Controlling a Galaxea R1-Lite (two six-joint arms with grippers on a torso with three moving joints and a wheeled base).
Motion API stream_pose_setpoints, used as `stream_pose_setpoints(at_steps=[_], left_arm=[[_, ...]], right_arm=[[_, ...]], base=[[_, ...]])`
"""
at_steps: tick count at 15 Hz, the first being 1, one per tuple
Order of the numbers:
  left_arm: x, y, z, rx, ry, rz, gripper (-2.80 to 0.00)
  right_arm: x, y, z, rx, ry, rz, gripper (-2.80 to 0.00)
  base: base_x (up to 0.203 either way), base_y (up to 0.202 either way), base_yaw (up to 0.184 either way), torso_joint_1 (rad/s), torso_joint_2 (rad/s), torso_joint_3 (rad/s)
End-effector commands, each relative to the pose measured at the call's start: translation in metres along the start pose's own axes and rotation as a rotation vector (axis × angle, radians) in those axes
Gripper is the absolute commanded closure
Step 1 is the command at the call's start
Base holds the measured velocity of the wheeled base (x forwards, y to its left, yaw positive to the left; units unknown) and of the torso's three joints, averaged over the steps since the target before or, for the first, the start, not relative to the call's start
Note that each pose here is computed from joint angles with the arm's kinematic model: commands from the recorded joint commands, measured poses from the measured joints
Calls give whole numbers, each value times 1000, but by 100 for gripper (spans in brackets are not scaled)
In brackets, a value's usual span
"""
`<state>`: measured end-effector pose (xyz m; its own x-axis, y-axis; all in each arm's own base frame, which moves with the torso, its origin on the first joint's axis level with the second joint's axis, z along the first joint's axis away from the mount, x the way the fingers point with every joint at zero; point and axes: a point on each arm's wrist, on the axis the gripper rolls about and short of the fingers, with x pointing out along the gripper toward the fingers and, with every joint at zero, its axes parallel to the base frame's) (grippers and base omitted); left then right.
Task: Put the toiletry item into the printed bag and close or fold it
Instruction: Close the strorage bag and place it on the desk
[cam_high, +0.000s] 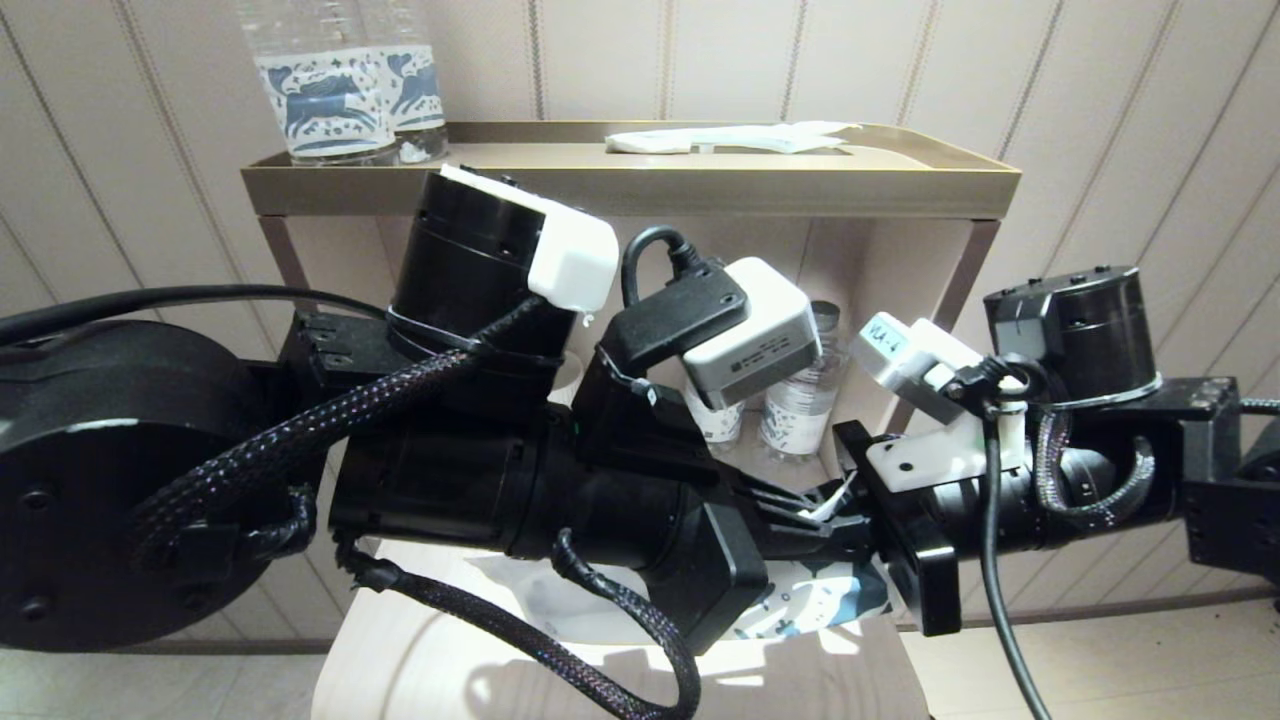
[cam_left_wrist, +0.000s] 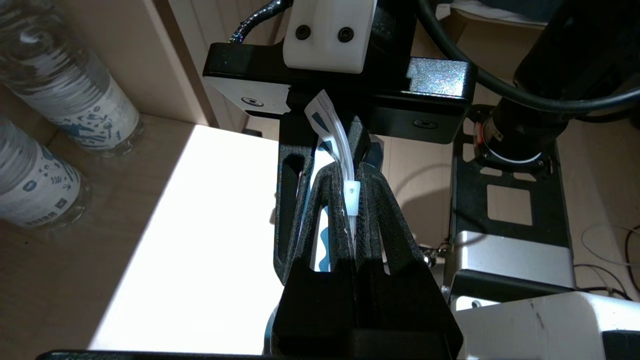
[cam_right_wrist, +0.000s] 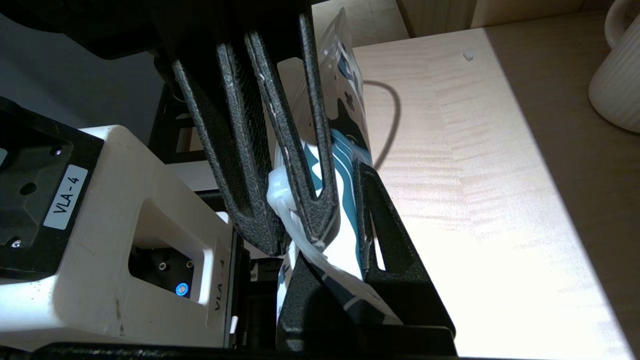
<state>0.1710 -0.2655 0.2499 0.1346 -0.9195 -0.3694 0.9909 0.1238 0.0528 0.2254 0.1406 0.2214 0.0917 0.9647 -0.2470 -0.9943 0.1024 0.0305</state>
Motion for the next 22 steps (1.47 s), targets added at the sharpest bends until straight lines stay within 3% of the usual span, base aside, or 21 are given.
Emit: stream_pose_setpoints(at_steps=[1, 11, 22], left_arm=[[-2, -2, -4, -4, 13, -4, 0], [-22, -2, -16, 17, 33, 28, 0], [-46, 7, -43, -38, 68, 98, 0]], right_arm=[[-1, 1, 0, -6, -4, 4, 0], [-3, 8, -3, -71, 4, 12, 0], [-26, 46, 19, -137, -43, 44, 0]], base=[[0, 0, 0, 0, 0, 0], [0, 0, 0, 0, 0, 0], [0, 0, 0, 0, 0, 0]])
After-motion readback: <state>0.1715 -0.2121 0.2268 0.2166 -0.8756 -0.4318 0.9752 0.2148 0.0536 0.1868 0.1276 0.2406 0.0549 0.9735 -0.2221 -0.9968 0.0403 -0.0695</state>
